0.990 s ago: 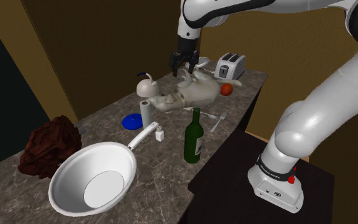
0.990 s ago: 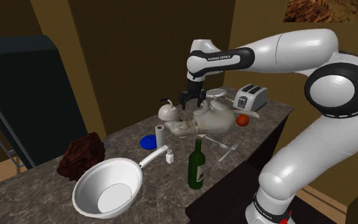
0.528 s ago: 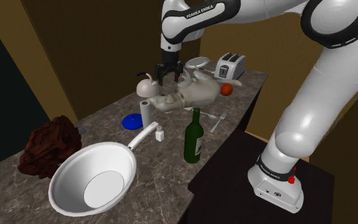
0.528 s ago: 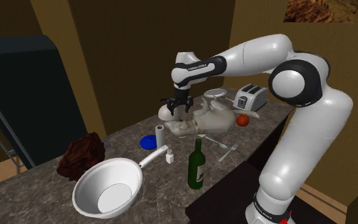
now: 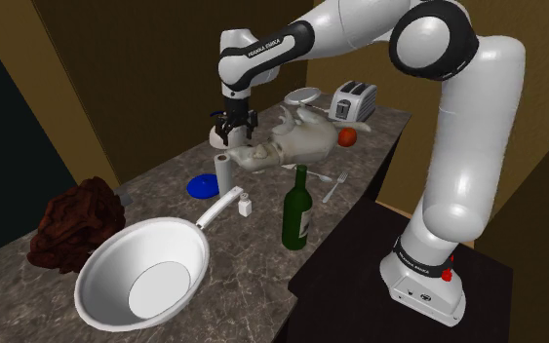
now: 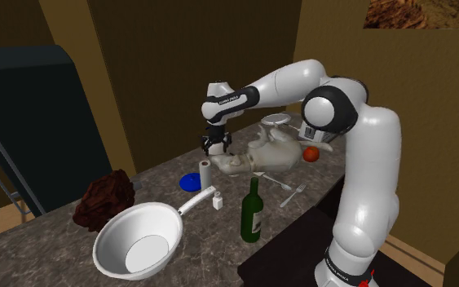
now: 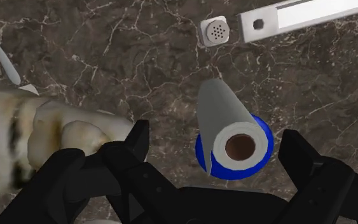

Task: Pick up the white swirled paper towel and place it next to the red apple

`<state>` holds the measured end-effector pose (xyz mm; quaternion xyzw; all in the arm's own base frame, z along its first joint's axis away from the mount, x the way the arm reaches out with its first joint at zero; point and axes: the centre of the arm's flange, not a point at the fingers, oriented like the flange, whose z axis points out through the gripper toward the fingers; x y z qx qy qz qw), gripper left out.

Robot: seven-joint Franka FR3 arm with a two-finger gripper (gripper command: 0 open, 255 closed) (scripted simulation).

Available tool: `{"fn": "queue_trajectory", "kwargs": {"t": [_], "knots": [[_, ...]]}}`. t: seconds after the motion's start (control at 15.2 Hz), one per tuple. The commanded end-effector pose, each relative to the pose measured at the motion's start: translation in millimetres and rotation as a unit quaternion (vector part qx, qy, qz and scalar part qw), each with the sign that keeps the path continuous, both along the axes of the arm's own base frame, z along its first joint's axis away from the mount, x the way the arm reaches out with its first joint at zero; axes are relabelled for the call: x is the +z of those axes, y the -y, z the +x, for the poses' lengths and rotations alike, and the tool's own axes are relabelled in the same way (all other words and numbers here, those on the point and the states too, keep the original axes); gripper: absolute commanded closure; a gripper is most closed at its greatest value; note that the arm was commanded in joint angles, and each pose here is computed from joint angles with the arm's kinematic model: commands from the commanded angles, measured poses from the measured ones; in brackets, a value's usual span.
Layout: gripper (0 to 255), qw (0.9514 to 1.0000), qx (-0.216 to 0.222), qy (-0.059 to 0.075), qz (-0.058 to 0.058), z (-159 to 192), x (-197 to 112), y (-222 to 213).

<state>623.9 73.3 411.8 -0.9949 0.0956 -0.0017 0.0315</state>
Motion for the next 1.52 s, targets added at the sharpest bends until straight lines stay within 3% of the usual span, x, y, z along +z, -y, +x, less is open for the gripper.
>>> {"fn": "queue_trajectory", "kwargs": {"t": [0.0, 0.4, 0.92, 1.45], "knots": [[0, 1.0000, 0.000, -0.005, 0.000, 22.0, -14.7, -5.3], [0, 0.9998, 0.000, -0.019, -0.001, 82.0, -67.1, -26.9], [0, 0.9998, 0.000, -0.019, -0.001, 81.8, -107.9, -29.6], [0, 0.9998, 0.000, -0.019, -0.001, 81.8, -107.9, -29.6]]}}
